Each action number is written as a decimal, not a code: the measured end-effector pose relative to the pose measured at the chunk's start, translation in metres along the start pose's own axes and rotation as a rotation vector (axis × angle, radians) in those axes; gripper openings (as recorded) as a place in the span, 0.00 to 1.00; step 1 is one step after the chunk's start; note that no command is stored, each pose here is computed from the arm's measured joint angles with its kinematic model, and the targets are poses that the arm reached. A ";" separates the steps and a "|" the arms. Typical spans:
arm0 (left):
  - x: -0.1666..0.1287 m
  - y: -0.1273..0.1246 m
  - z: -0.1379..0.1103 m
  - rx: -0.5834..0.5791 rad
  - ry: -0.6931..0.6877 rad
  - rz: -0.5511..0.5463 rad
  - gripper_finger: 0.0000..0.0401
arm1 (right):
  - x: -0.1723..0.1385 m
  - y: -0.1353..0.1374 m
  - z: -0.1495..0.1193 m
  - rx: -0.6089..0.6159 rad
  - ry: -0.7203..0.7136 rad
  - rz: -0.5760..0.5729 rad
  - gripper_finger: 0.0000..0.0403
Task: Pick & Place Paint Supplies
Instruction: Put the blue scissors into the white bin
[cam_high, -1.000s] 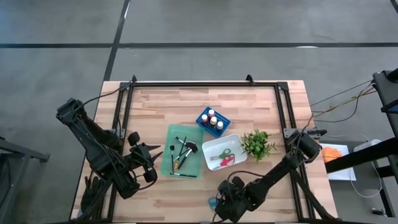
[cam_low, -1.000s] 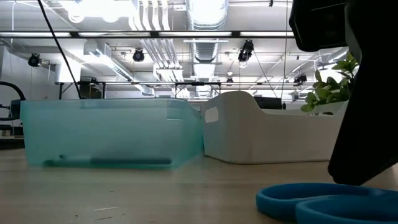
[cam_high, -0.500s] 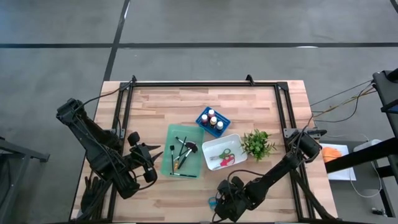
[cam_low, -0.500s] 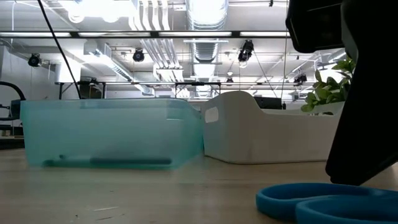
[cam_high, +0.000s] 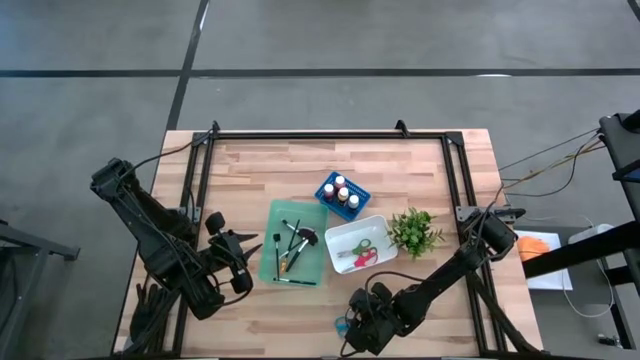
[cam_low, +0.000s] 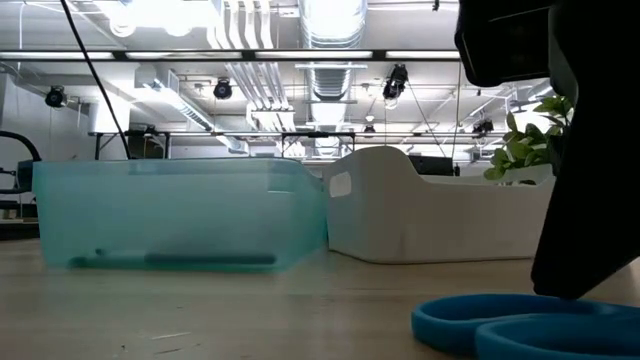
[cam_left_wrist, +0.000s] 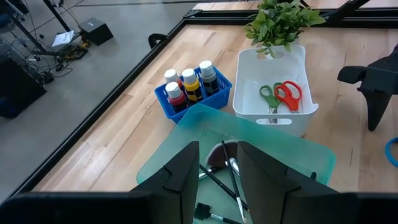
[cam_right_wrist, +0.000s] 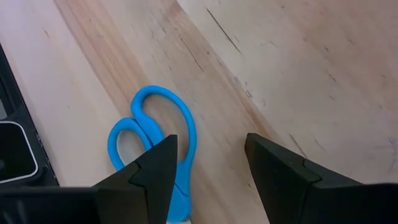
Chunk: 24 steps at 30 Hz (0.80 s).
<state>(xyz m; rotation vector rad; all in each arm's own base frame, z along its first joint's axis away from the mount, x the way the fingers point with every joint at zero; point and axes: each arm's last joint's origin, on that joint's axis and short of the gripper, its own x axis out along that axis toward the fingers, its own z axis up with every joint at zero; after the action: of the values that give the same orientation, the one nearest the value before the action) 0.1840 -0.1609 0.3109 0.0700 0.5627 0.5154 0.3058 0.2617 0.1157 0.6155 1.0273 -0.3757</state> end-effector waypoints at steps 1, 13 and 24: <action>0.000 0.000 0.000 0.000 0.000 0.000 0.29 | 0.000 0.000 0.000 -0.006 0.007 0.000 0.48; 0.002 0.000 -0.003 -0.001 0.004 0.002 0.29 | 0.002 -0.005 0.006 -0.053 0.035 -0.041 0.48; 0.002 -0.001 -0.003 -0.003 0.004 0.002 0.29 | 0.003 -0.004 0.018 -0.056 0.032 -0.046 0.48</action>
<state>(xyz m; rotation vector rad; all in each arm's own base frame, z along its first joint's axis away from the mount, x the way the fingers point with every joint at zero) 0.1841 -0.1606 0.3072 0.0665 0.5661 0.5183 0.3173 0.2469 0.1191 0.5497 1.0802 -0.3771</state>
